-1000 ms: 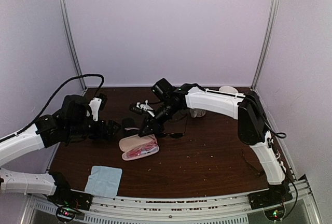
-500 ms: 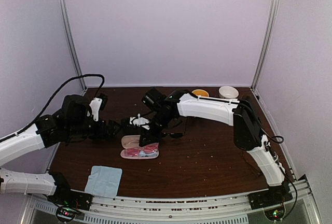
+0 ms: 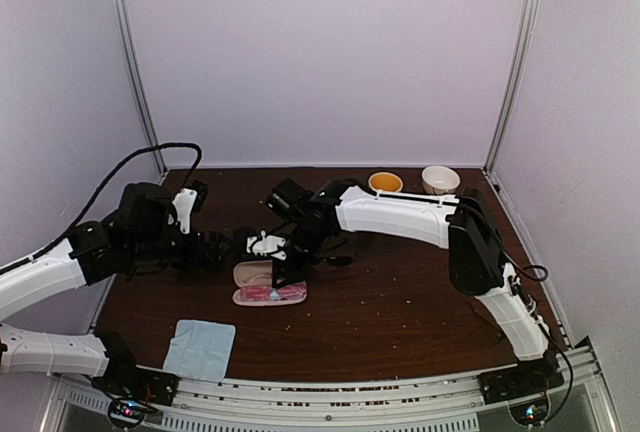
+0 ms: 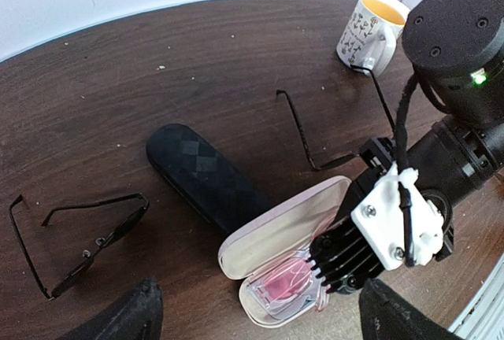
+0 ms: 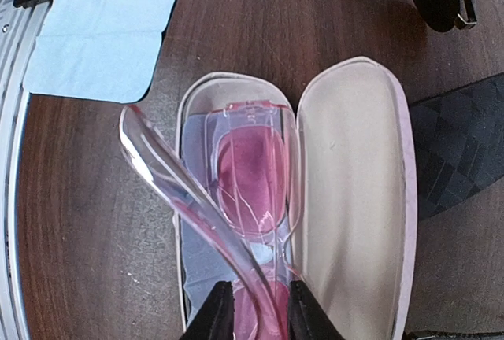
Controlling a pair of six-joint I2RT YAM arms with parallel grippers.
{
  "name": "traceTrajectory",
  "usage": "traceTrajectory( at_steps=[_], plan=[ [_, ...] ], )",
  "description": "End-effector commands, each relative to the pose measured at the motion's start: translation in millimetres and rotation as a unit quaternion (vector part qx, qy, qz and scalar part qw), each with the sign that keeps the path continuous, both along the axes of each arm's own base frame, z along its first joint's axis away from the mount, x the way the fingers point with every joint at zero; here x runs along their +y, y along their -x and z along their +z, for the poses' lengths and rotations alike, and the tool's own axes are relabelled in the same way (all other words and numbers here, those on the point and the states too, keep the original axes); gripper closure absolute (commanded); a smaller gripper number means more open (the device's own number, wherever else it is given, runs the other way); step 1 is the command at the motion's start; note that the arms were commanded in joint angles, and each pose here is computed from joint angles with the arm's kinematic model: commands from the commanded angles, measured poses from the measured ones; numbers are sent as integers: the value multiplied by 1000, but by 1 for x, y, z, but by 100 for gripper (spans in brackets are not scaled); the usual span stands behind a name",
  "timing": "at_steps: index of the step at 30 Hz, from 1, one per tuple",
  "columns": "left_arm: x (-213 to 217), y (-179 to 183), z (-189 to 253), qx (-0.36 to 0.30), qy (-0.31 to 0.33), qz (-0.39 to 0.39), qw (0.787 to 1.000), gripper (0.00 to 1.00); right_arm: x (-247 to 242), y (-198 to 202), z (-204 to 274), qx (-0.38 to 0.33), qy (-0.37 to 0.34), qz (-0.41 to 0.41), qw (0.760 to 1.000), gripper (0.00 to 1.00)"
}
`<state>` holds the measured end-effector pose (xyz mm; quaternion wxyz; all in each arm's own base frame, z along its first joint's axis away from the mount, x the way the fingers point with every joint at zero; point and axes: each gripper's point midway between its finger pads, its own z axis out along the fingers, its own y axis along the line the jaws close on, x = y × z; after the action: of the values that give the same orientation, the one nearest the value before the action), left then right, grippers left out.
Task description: Organize the sunglasses
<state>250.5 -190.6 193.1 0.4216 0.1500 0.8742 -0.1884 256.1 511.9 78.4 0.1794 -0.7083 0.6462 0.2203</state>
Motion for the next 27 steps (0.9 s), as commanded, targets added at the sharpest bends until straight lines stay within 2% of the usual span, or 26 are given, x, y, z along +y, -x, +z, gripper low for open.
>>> traceTrajectory(
  at_steps=[1, 7, 17, 22, 27],
  plan=[
    [-3, -4, 14, -22, 29, 1, 999, 11, -1, -4, -8, -26, 22, -15, 999, 76],
    [-1, -1, 13, -21, 34, 4, 999, 11, 3, -4, -10, -16, 18, -36, 999, 81],
    [-2, -2, 6, -18, 29, 1, 999, 11, 8, -7, -29, -25, 39, -85, 995, 81],
    [-4, -3, 2, -14, 23, -2, 1000, 11, 7, -9, -32, -28, 45, -102, 993, 80],
    [-6, -4, 2, -13, 20, -5, 1000, 12, 11, -9, -6, -27, 20, -111, 993, 75]
  ],
)
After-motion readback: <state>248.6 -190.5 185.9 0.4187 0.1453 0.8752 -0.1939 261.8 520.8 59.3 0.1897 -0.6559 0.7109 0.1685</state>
